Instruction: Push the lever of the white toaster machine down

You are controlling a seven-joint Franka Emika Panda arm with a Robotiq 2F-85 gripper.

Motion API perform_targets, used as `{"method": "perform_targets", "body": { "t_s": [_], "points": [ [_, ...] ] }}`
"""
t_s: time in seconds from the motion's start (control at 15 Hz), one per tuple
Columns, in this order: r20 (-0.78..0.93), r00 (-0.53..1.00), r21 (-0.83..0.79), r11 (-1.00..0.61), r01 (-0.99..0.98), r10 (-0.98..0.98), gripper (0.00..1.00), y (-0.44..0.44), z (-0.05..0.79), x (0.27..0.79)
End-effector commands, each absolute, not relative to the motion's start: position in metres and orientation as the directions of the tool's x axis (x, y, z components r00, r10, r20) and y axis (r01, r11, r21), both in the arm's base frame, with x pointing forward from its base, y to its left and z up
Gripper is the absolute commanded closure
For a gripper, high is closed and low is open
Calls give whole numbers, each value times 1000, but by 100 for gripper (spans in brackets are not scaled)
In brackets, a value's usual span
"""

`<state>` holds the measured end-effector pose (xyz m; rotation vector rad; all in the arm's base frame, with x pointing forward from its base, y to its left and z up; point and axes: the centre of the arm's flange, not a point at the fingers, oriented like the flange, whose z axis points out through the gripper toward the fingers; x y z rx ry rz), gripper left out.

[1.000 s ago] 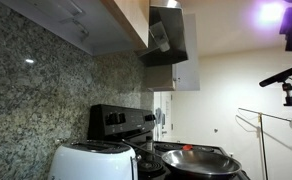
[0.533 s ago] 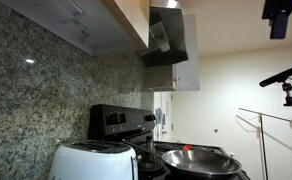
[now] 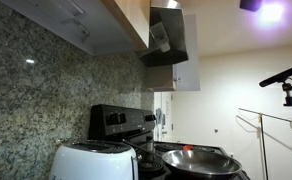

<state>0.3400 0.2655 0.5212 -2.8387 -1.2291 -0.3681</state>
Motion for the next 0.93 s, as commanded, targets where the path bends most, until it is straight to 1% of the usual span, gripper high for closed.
{"method": "perform_targets", "body": {
  "t_s": [0.0, 0.07, 0.13, 0.2, 0.33, 0.53, 0.73, 0.87],
  "points": [
    [358, 620, -22, -657, 753, 699, 0, 243, 542, 359],
    [395, 623, -34, -667, 745, 675, 0, 230, 551, 363],
    [381, 644, -42, -684, 729, 664, 0, 214, 555, 367],
    [353, 643, -18, -682, 731, 680, 0, 236, 541, 364],
    [374, 648, -26, -691, 722, 663, 0, 218, 549, 371],
    [382, 648, -25, -694, 720, 659, 0, 215, 552, 370],
    [501, 561, -21, -638, 769, 659, 0, 213, 541, 376],
    [601, 502, 1, -629, 778, 622, 0, 212, 537, 386]
  ]
}}
